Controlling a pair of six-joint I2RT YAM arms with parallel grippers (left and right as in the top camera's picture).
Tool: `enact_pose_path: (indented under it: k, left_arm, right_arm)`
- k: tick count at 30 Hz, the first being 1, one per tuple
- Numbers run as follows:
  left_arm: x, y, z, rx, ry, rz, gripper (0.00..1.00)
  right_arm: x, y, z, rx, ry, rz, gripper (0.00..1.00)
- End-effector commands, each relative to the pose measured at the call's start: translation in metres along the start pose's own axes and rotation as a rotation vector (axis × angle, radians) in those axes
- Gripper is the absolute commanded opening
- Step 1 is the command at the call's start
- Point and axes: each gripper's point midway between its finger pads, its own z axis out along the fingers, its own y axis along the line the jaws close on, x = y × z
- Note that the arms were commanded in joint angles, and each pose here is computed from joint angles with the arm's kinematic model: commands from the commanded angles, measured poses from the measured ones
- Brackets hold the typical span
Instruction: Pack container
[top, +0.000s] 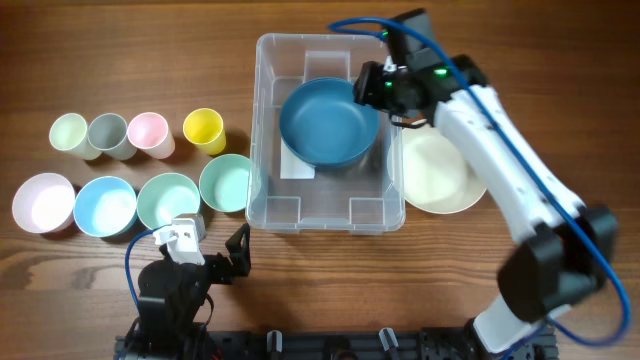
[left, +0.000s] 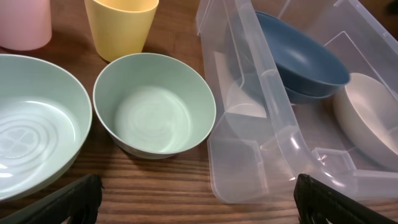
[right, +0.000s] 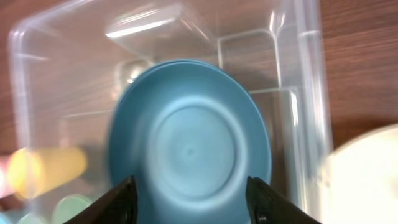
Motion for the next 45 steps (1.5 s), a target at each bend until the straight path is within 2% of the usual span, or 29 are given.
enact_pose_path:
  k: [1, 4, 5, 6, 8, 13, 16, 18, 20, 21, 24, 28, 29, 32, 33, 35, 37, 39, 42, 45]
  left_arm:
    - [0.001, -0.003, 0.000, 0.020, 0.001, 0.023, 1.00]
    - [0.001, -0.003, 0.000, 0.020, 0.001, 0.023, 1.00]
    - [0.001, -0.003, 0.000, 0.020, 0.001, 0.023, 1.00]
    - [0.001, -0.003, 0.000, 0.020, 0.001, 0.024, 1.00]
    - [0.001, -0.003, 0.000, 0.020, 0.001, 0.024, 1.00]
    - [0.001, -0.003, 0.000, 0.021, 0.001, 0.023, 1.00]
    - [0.001, -0.003, 0.000, 0.020, 0.001, 0.023, 1.00]
    - [0.001, -0.003, 0.000, 0.020, 0.001, 0.023, 1.00]
    - [0.001, -0.003, 0.000, 0.020, 0.001, 0.023, 1.00]
    - [0.001, -0.003, 0.000, 0.020, 0.001, 0.023, 1.00]
    - [0.001, -0.003, 0.000, 0.020, 0.001, 0.023, 1.00]
    - [0.001, -0.003, 0.000, 0.020, 0.001, 0.023, 1.00]
    - [0.001, -0.003, 0.000, 0.020, 0.001, 0.023, 1.00]
    - [0.001, -0.003, 0.000, 0.020, 0.001, 0.023, 1.00]
    - [0.001, -0.003, 0.000, 0.020, 0.001, 0.023, 1.00]
    - [0.001, -0.003, 0.000, 0.020, 0.001, 0.023, 1.00]
    - [0.001, -0.003, 0.000, 0.020, 0.001, 0.023, 1.00]
    - [0.001, -0.003, 0.000, 0.020, 0.001, 0.023, 1.00]
    - [0.001, -0.003, 0.000, 0.020, 0.001, 0.023, 1.00]
    - [0.001, -0.003, 0.000, 0.020, 0.001, 0.023, 1.00]
  right_arm:
    - [-0.038, -0.005, -0.109, -0.083, -0.188, 0.068, 0.57]
    - [-0.032, -0.077, -0.155, 0.067, -0.207, 0.205, 0.62]
    - [-0.027, -0.099, -0.162, 0.123, -0.193, 0.241, 0.66]
    - [-0.017, -0.134, -0.167, 0.217, -0.160, 0.310, 0.77]
    - [-0.006, -0.174, -0.167, 0.322, -0.106, 0.349, 0.83]
    - [0.034, -0.259, -0.122, 0.450, 0.118, 0.454, 0.84]
    - [0.072, -0.277, -0.076, 0.437, 0.296, 0.437, 0.84]
    - [0.091, -0.277, -0.045, 0.374, 0.378, 0.430, 0.73]
    - [0.102, -0.275, -0.023, 0.308, 0.409, 0.395, 0.68]
    - [0.107, -0.277, -0.016, 0.310, 0.412, 0.396, 0.68]
    - [0.115, -0.282, -0.006, 0.314, 0.402, 0.420, 0.58]
    - [0.129, -0.287, 0.006, 0.314, 0.402, 0.420, 0.50]
    - [0.133, -0.288, 0.008, 0.314, 0.401, 0.421, 0.45]
    - [0.134, -0.290, 0.009, 0.322, 0.387, 0.460, 0.11]
    - [0.131, -0.291, 0.006, 0.335, 0.371, 0.483, 0.04]
    - [0.120, -0.290, -0.007, 0.354, 0.310, 0.510, 0.04]
    - [0.102, -0.290, -0.034, 0.410, 0.220, 0.518, 0.04]
    - [0.075, -0.276, -0.069, 0.390, 0.095, 0.496, 0.04]
    - [0.033, -0.225, -0.130, 0.252, -0.111, 0.415, 0.04]
    - [0.016, -0.175, -0.167, 0.111, -0.221, 0.316, 0.04]
